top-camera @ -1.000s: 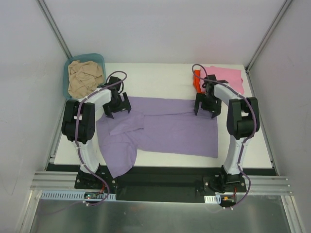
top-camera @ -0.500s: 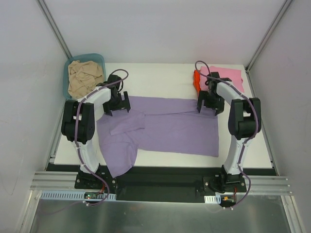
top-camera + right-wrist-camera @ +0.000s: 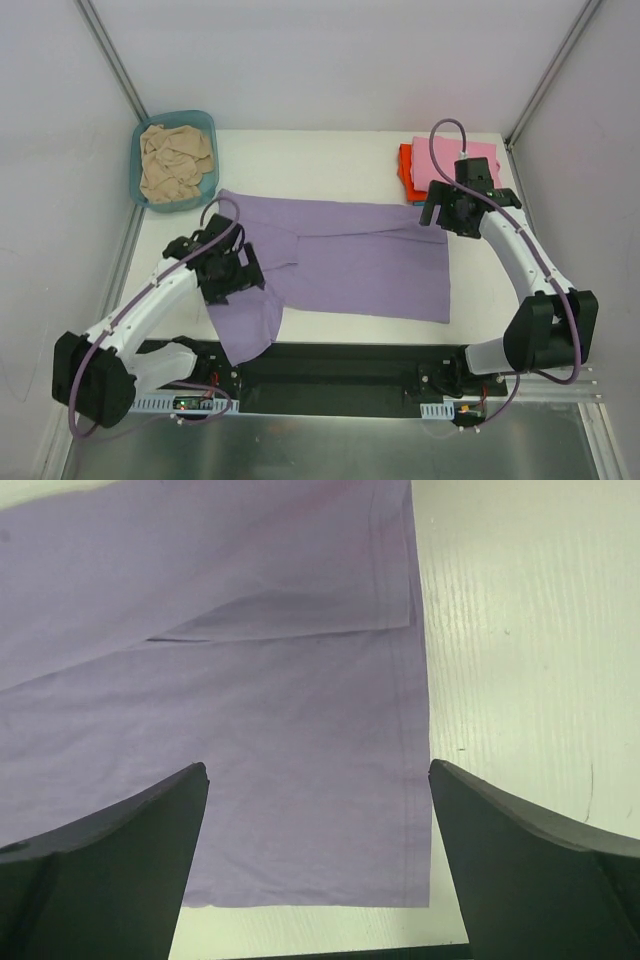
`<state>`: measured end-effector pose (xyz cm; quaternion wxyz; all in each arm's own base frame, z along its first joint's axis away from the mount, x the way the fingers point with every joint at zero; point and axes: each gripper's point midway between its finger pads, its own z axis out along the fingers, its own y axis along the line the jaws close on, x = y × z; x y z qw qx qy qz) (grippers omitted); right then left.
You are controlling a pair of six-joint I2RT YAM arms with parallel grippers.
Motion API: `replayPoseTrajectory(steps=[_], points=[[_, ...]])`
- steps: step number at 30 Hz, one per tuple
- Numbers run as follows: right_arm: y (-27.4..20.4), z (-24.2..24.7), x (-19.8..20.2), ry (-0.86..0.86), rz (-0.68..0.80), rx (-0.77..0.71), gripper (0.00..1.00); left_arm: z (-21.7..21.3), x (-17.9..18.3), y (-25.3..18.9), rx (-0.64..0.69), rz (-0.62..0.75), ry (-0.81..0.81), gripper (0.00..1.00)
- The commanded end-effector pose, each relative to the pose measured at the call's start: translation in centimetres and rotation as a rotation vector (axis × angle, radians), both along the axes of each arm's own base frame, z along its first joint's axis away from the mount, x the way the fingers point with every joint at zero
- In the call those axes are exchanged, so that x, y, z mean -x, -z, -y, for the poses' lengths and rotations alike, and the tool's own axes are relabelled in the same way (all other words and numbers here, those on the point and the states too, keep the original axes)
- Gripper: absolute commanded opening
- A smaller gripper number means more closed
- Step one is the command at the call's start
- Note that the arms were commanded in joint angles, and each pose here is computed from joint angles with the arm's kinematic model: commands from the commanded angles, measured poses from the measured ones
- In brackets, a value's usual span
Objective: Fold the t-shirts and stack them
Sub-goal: Grap the side of the flattened tshirt closest away from the robot with both arms
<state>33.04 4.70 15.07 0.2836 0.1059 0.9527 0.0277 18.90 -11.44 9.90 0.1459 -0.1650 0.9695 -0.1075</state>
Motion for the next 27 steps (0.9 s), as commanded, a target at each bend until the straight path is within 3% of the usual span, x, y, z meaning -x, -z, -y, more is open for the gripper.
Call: replayPoseTrajectory(steps=[1,3,8,13,20,23,27], points=[[0.6,-0.6,0.6,-0.003,0.002,-0.032,0.97,-2.6,9.5,2.5,-0.051,-0.278,-0.204,0.92],[1.1,-0.4,0.9,-0.003,-0.015,-0.021,0.97,-2.5,12.2,3.1,-0.032,-0.351,-0.26,0.85],[2.3,-0.5,1.2,-0.005,-0.044,-0.023,0.97,-2.8,15.0,4.5,-0.017,-0.397,-0.287,0.76],[2.7,-0.4,1.3,-0.013,-0.054,-0.015,0.97,-2.4,13.8,5.8,-0.042,-0.405,-0.282,0.61],[2.7,0.1,1.6,-0.014,-0.056,0.011,0.97,-2.8,13.1,6.3,-0.149,-0.448,-0.246,0.59],[2.9,0.3,1.7,-0.009,-0.064,0.019,0.97,-2.2,13.4,7.5,-0.133,-0.472,-0.244,0.58],[2.9,0.2,1.5,-0.009,-0.063,0.018,0.97,-1.6,13.8,8.8,-0.113,-0.493,-0.252,0.44]])
